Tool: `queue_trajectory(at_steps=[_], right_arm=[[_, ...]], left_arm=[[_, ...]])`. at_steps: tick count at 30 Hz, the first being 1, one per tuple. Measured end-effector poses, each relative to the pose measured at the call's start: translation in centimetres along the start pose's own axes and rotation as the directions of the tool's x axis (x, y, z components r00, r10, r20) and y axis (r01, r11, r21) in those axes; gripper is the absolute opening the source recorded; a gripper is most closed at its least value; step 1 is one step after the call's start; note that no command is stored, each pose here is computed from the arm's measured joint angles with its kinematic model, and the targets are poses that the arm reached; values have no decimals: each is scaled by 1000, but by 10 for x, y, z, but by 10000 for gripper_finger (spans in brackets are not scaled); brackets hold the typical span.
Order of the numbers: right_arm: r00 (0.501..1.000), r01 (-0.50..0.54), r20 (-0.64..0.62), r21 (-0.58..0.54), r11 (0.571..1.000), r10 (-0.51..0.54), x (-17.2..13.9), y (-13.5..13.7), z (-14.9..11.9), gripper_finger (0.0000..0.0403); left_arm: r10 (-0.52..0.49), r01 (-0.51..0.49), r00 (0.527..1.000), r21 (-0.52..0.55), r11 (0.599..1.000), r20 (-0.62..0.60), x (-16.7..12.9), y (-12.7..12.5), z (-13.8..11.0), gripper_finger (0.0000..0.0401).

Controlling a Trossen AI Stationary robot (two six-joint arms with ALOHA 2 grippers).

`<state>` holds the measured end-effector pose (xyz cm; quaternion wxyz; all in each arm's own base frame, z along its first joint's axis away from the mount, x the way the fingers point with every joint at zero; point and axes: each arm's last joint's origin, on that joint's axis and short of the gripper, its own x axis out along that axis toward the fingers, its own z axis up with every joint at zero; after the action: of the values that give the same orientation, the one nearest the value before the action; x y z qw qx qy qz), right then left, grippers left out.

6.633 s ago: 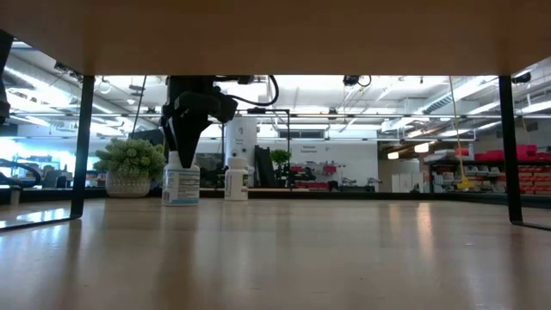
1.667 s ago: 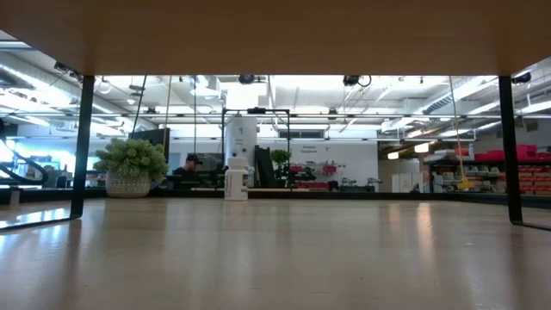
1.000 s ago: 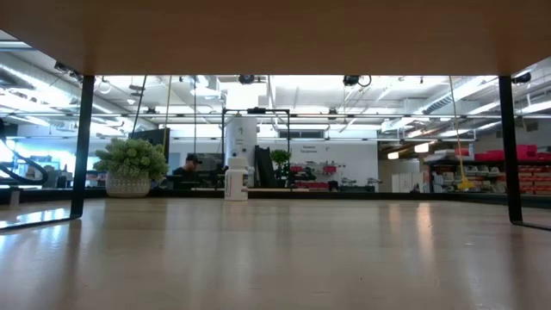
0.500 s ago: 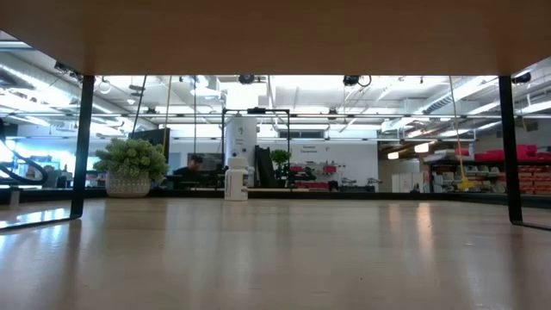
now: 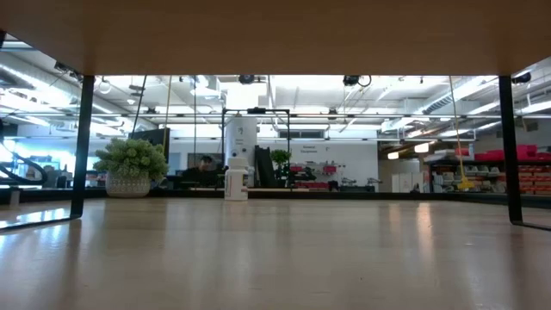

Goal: Pick and place medicine bottles onto shelf by color
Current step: Put the white blue pill bottle on the shelf

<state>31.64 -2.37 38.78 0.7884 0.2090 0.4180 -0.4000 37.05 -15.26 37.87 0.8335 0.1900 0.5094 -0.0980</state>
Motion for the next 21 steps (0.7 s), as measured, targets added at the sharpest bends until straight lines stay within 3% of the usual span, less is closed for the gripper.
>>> queue_trajectory(at_steps=[4,10,12,21], right_arm=[[1000,-2,-1,-3,1000,2,0,0,0,275],[1000,-3,1,-11,1000,3,0,0,0,275],[1000,-3,2,-11,1000,3,0,0,0,275],[1000,-18,21,-6,1000,18,0,2,2,275]], left_arm=[[-44,35,999,-232,972,-32,2,14,-4,195],[-179,147,984,-491,859,-19,4,26,-6,182],[-186,149,982,-520,841,-19,4,27,-6,179],[-207,101,967,-517,850,-151,15,19,-14,148]])
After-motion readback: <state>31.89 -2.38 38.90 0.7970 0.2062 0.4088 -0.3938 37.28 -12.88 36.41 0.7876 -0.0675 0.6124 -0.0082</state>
